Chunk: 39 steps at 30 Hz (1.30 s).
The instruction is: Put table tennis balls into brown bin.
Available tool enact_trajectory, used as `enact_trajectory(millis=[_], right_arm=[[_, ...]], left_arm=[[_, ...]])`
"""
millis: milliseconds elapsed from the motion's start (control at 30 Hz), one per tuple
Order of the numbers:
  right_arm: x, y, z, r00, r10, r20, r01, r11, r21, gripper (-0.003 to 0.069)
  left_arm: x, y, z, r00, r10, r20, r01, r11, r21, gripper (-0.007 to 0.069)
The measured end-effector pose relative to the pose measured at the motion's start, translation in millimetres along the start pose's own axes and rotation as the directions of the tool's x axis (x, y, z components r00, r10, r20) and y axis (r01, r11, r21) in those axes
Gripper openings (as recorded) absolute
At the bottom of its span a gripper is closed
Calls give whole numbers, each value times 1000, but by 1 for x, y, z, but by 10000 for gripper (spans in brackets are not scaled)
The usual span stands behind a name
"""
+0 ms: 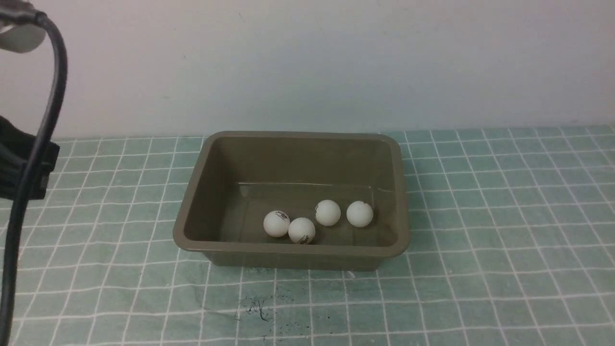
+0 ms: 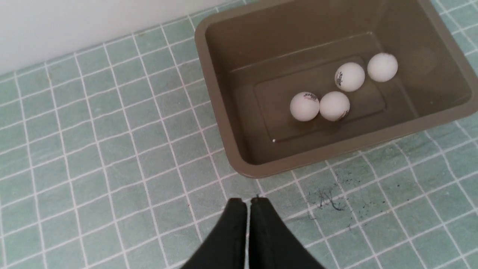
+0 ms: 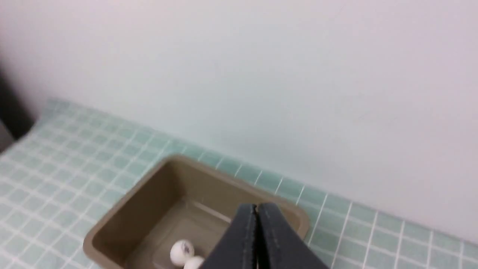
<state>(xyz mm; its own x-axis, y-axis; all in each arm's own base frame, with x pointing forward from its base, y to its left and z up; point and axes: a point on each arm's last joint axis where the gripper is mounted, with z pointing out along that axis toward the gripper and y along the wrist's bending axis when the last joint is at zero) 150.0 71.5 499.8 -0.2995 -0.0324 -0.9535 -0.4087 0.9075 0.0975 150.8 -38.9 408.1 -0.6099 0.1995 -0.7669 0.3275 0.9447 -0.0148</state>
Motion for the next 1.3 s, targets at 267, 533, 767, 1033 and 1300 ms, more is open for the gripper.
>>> enact_trajectory(millis=[267, 533, 767, 1033, 1300], right_arm=[[109, -15, -88, 904, 53, 425, -57, 998, -2, -14], [186, -24, -111, 805, 102, 584, -93, 995, -45, -13], [198, -26, -111, 803, 102, 588, -100, 994, -36, -15], [199, -27, -110, 808, 99, 580, -101, 994, -29, -15], [199, -27, -110, 808, 99, 580, -101, 994, -29, -15]], left_arm=[[29, -6, -5, 998, -29, 49, 27, 999, 27, -5], [59, -14, 6, 993, -105, 47, 100, 990, 103, -5], [101, -21, -12, 968, -132, 214, 107, 987, 122, -5], [141, -31, -56, 896, -101, 432, 50, 991, 128, -5], [153, -34, -70, 858, -91, 505, 29, 991, 130, -5]])
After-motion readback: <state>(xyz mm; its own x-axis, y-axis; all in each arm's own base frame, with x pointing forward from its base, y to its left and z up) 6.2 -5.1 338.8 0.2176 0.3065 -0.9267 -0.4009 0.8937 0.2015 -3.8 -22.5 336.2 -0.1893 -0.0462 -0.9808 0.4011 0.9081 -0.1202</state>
